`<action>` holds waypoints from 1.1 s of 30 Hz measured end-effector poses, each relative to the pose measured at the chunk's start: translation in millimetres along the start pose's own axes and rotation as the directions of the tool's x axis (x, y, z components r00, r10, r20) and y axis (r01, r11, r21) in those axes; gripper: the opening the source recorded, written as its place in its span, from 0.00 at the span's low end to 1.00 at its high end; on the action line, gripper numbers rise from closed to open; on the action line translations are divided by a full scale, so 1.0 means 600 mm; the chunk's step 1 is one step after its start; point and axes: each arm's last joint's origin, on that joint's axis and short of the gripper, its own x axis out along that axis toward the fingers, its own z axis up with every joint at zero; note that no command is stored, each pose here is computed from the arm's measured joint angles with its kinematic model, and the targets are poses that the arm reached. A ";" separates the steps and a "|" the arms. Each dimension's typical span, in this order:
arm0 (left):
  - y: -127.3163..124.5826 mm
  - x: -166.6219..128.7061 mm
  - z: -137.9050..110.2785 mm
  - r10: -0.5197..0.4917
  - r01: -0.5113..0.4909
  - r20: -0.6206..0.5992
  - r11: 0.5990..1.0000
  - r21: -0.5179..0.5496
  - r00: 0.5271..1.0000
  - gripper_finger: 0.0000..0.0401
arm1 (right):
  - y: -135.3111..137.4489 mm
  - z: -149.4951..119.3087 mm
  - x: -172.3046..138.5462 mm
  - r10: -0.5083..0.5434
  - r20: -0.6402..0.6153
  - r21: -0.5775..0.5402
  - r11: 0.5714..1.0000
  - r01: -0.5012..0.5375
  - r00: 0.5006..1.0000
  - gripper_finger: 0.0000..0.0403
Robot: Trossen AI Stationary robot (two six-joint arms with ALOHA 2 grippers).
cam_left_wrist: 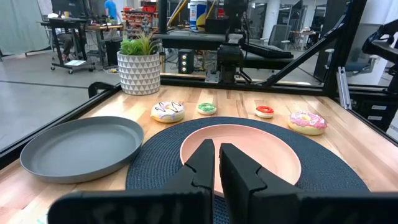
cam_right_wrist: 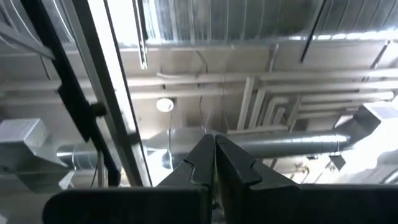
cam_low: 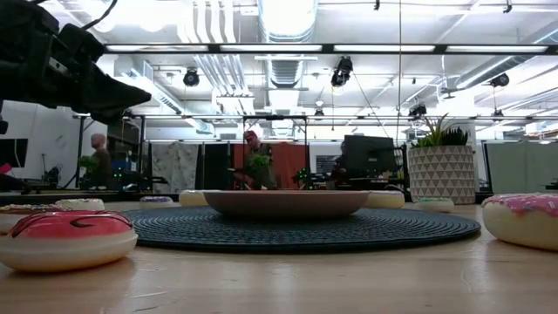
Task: Pick & Place donuts
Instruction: Put the large purple donut on the gray plate
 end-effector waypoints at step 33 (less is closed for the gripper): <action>0.000 0.000 0.000 0.000 0.000 0.000 1.000 0.000 1.000 0.00 | 0.012 0.013 0.313 -0.103 -0.586 -0.058 0.995 0.086 0.804 0.02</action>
